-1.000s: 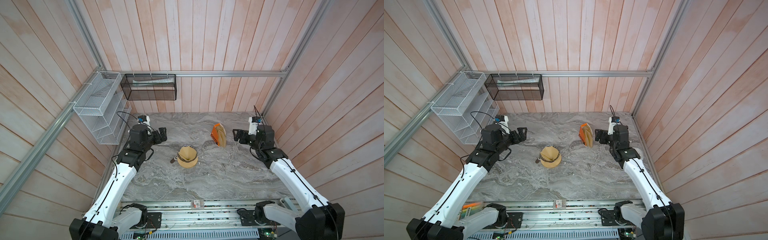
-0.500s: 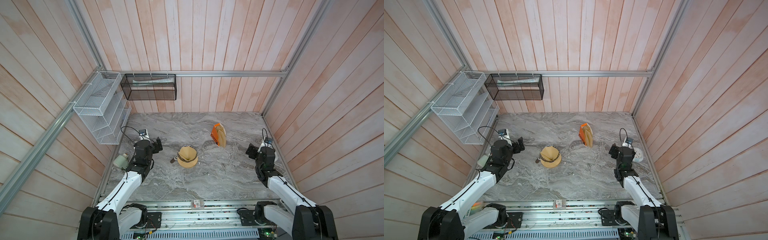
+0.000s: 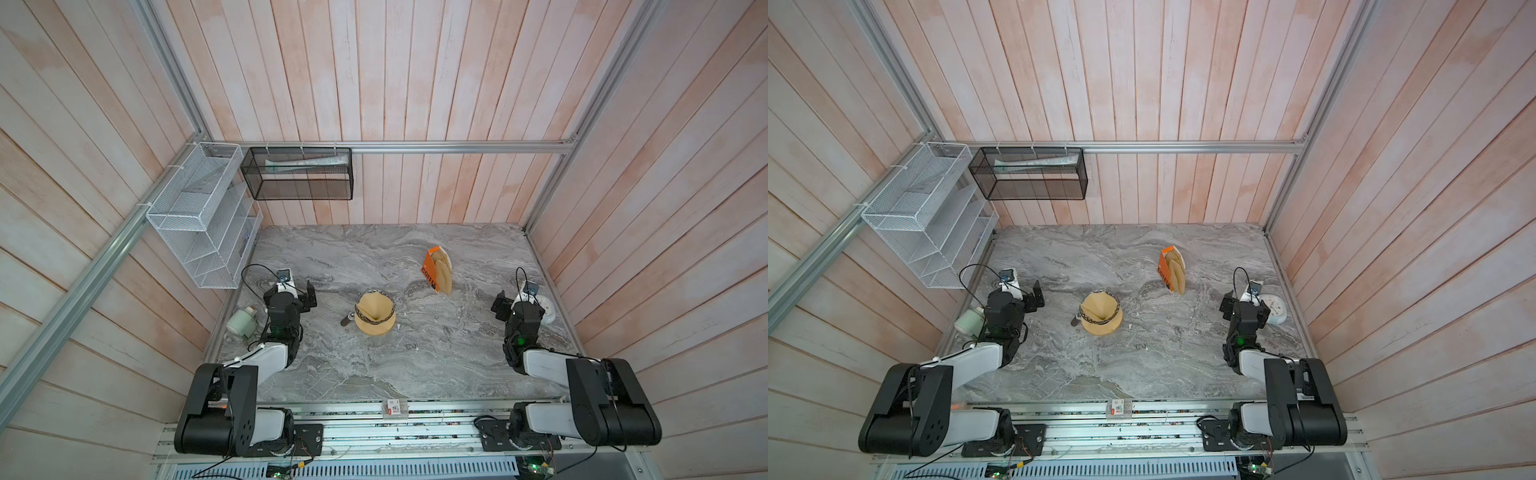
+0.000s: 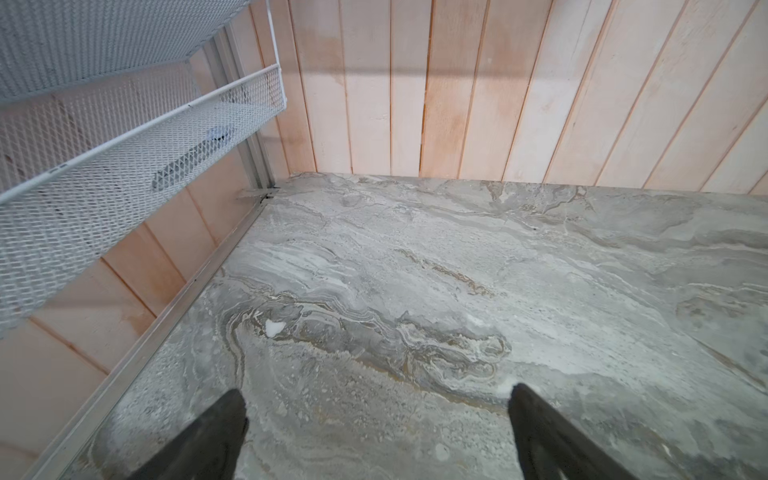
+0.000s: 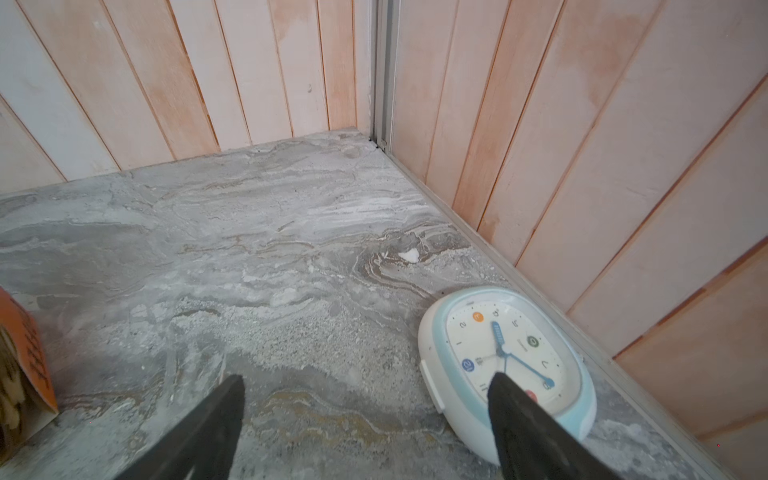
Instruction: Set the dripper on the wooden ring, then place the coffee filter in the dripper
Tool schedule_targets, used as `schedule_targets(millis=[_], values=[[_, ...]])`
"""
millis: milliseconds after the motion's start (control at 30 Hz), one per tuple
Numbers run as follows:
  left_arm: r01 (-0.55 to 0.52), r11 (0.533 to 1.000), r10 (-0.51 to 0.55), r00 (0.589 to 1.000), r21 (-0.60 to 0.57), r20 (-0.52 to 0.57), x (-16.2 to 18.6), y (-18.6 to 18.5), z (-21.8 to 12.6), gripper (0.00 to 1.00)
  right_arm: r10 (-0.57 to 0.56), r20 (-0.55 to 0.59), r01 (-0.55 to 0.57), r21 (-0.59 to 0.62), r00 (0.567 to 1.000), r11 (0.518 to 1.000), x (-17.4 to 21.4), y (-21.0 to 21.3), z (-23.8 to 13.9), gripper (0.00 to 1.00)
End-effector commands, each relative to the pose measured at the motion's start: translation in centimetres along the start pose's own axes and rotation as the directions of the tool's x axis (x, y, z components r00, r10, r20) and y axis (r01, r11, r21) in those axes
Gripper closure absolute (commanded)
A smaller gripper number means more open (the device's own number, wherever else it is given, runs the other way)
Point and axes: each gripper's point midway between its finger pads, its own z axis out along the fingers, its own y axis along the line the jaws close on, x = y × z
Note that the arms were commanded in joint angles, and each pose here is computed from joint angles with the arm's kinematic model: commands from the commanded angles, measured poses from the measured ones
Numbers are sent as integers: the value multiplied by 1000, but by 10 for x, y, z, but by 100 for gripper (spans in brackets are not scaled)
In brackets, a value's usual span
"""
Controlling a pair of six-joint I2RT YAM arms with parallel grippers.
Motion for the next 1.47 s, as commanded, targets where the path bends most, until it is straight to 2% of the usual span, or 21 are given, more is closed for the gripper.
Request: schedule_targets(millis=[0,333,433,567,1433], values=[[-5,994,-2,998,110,65,1,-11,2,0,13,124,-11,-13,992,1000,-23,1,0,7],[17,990,-29,996,140,85,14,-8,2,0,-21,77,33,-154,997,988,-4,21,9,2],[16,990,-30,995,140,96,16,-7,0,0,0,144,22,-151,990,988,-7,18,2,2],[16,990,-29,995,141,91,16,-7,0,0,-20,85,32,-153,996,988,-3,20,8,2],[14,990,-27,995,140,94,15,-7,-1,0,-20,93,34,-151,995,988,-4,20,7,2]])
